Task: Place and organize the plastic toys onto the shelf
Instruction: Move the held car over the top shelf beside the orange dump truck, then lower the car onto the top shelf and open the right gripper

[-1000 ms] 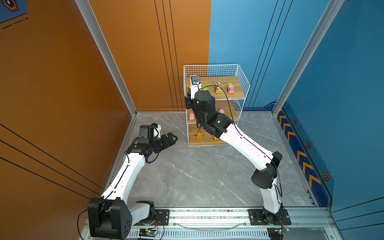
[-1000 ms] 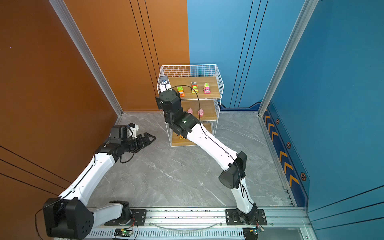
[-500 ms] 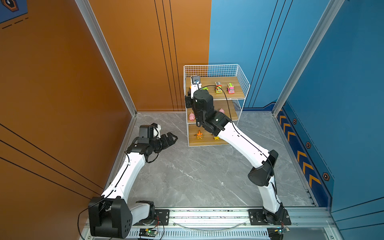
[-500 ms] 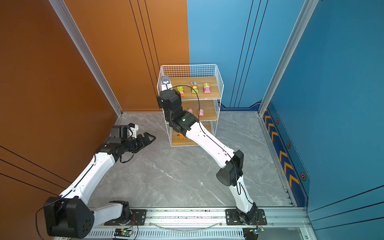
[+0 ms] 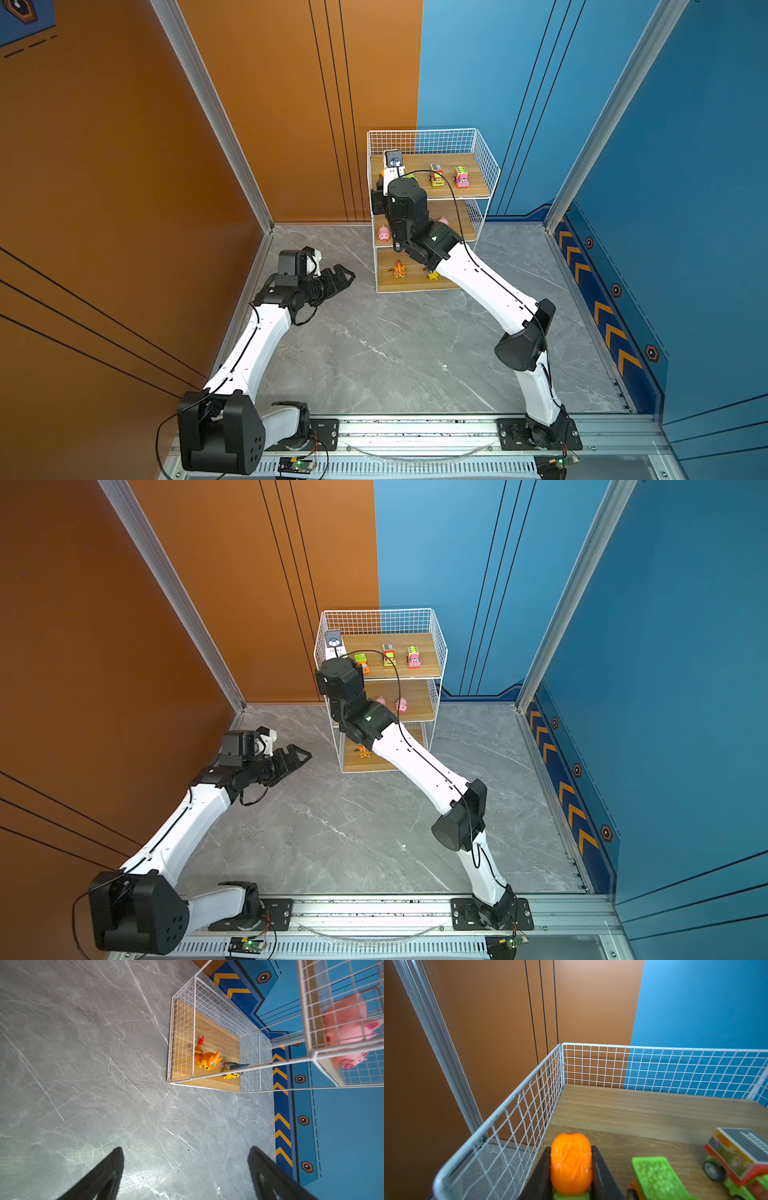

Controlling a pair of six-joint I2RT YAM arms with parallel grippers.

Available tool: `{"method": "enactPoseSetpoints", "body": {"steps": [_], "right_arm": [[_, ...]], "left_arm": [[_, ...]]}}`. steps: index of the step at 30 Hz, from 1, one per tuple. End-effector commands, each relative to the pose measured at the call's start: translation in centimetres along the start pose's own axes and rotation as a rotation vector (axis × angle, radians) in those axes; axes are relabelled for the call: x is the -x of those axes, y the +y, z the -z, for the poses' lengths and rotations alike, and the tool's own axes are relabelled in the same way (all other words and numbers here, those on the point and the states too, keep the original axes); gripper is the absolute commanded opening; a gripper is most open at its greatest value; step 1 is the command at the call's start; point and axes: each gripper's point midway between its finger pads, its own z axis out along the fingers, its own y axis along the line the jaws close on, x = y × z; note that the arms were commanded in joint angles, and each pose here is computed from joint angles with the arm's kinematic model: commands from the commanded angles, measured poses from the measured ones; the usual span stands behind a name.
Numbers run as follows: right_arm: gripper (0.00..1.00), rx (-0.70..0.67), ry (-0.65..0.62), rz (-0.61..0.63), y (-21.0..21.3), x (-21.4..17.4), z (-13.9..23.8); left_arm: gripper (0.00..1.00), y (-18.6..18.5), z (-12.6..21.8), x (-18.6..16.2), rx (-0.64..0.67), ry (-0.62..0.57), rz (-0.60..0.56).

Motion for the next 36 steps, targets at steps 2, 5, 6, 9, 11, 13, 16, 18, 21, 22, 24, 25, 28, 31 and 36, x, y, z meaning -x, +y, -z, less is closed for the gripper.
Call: {"method": "enactPoseSetpoints", "body": {"steps": [2,5,6,9,11,13,16,18,21,22,24,25,28,31,36], "right_arm": [[0.34,0.009,0.005,-0.010,-0.2,0.4,0.1],[0.38,0.016,-0.006,-0.011,-0.1,1.0,0.4],[0.39,0.017,-0.009,-0.010,-0.1,1.2,0.5],[0.43,0.019,-0.022,-0.010,-0.2,1.9,0.9],[0.43,0.023,-0.032,-0.013,-0.1,2.3,1.1],[0.45,0.025,-0.042,-0.010,-0.2,2.8,1.3],[0.47,0.022,-0.055,-0.009,-0.3,3.4,1.5],[0.48,0.024,-0.062,-0.009,-0.4,3.8,1.7],[0.49,0.027,-0.069,-0.005,-0.3,4.0,1.8],[0.50,0.027,-0.071,-0.002,-0.3,4.0,1.8],[0.51,0.025,-0.072,0.003,-0.3,4.0,1.8],[0.52,0.025,-0.075,0.004,-0.2,4.1,1.9],[0.55,0.030,-0.103,-0.012,-0.9,6.0,2.9],[0.57,0.033,-0.115,-0.005,-0.7,6.4,3.3],[0.58,0.036,-0.142,-0.006,-0.8,7.7,4.1]], "left_arm": [[0.94,0.3,-0.3,-0.4,-0.013,0.017,0.010],[0.94,0.3,-0.3,-0.3,-0.014,0.016,0.012],[0.95,0.3,-0.3,-0.4,-0.014,0.016,0.012],[0.95,0.3,-0.3,-0.4,-0.015,0.016,0.012],[0.95,0.3,-0.3,-0.4,-0.013,0.015,0.012],[0.95,0.3,-0.3,-0.3,-0.013,0.015,0.010],[0.95,0.3,-0.3,-0.3,-0.013,0.015,0.013],[0.95,0.3,-0.3,-0.3,-0.014,0.014,0.010],[0.95,0.4,-0.4,-0.3,-0.013,0.016,0.013],[0.95,0.3,-0.3,-0.3,-0.013,0.014,0.012],[0.95,0.4,-0.3,-0.3,-0.012,0.014,0.013],[0.95,0.4,-0.3,-0.3,-0.013,0.014,0.013],[0.95,0.4,-0.3,-0.3,-0.013,0.013,0.014],[0.95,0.4,-0.3,-0.3,-0.013,0.013,0.012],[0.95,0.4,-0.3,-0.3,-0.014,0.014,0.013]]}}
